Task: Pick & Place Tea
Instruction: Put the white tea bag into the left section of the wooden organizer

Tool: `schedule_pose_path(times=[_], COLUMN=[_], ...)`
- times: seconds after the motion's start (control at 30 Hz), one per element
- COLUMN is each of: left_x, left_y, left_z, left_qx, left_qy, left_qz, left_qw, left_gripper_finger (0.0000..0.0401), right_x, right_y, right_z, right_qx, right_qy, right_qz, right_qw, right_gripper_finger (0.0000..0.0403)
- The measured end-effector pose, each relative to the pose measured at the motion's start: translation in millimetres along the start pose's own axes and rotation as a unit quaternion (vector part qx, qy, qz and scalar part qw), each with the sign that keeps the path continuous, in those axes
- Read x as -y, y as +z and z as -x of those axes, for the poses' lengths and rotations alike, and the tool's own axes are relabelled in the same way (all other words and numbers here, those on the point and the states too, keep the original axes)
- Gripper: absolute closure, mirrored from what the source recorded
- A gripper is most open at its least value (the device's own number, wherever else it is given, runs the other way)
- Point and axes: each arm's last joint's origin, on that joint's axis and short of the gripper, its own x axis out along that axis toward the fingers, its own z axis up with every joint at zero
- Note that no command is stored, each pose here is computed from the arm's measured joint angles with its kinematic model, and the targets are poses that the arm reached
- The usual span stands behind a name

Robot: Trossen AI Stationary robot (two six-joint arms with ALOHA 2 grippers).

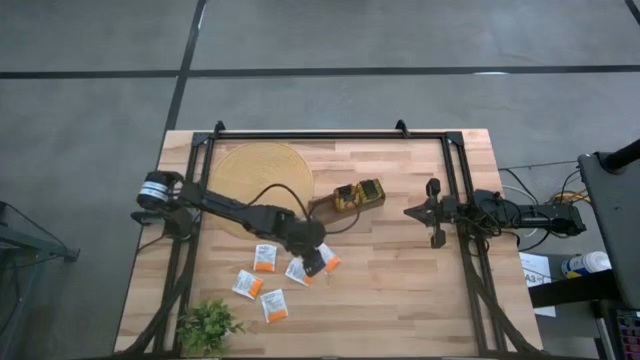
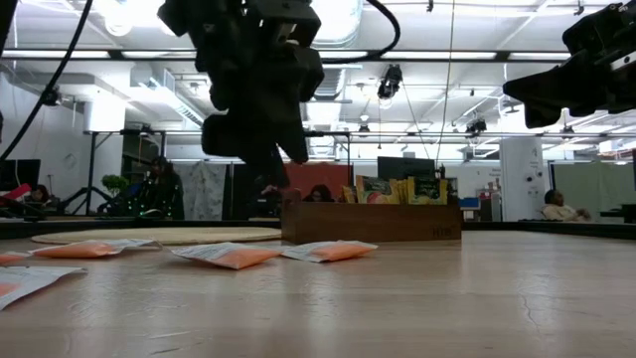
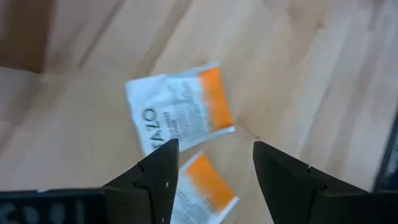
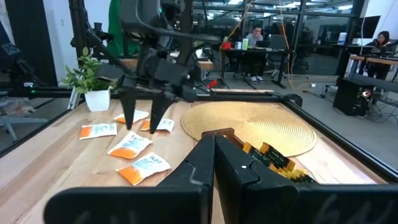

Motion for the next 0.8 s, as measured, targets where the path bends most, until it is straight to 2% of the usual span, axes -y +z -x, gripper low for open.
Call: schedule_pose_path(times=[0.13, 0.47, 0.53, 0.6, 0.7, 0.8], left_x=[1, -15, -18, -19, -22, -20], left_y=[-3, -14, -17, -20, -23, -21], left_z=[-4, -15, -17, -19, -20, -19], left_qx=[-0.001, -0.015, -0.015, -0.017, -0.024, -0.024], left_qy=[-0.027, -0.003, -0.003, -0.003, -0.001, -0.003], left_qz=[-0.006, -0.051, -0.089, -0.150, -0.246, -0.314], left_qw=[1.000, 0.999, 0.996, 0.989, 0.969, 0.949], left_gripper_finger=[0.0201, 0.0201, 0.0201, 0.0201, 0.0201, 0.0201], right_x=[0, 0, 0, 0, 0, 0], right_y=[0, 0, 0, 0, 0, 0], right_z=[0, 0, 0, 0, 0, 0], right_qx=[0.000, 0.000, 0.000, 0.000, 0.000, 0.000], right_qy=[0.000, 0.000, 0.000, 0.000, 0.000, 0.000], right_qz=[0.000, 0.000, 0.000, 0.000, 0.000, 0.000], right_qw=[1.000, 1.000, 1.000, 1.000, 1.000, 1.000], right_gripper_finger=[0.0394, 0.0394, 0.0394, 0.0394, 0.0394, 0.0394])
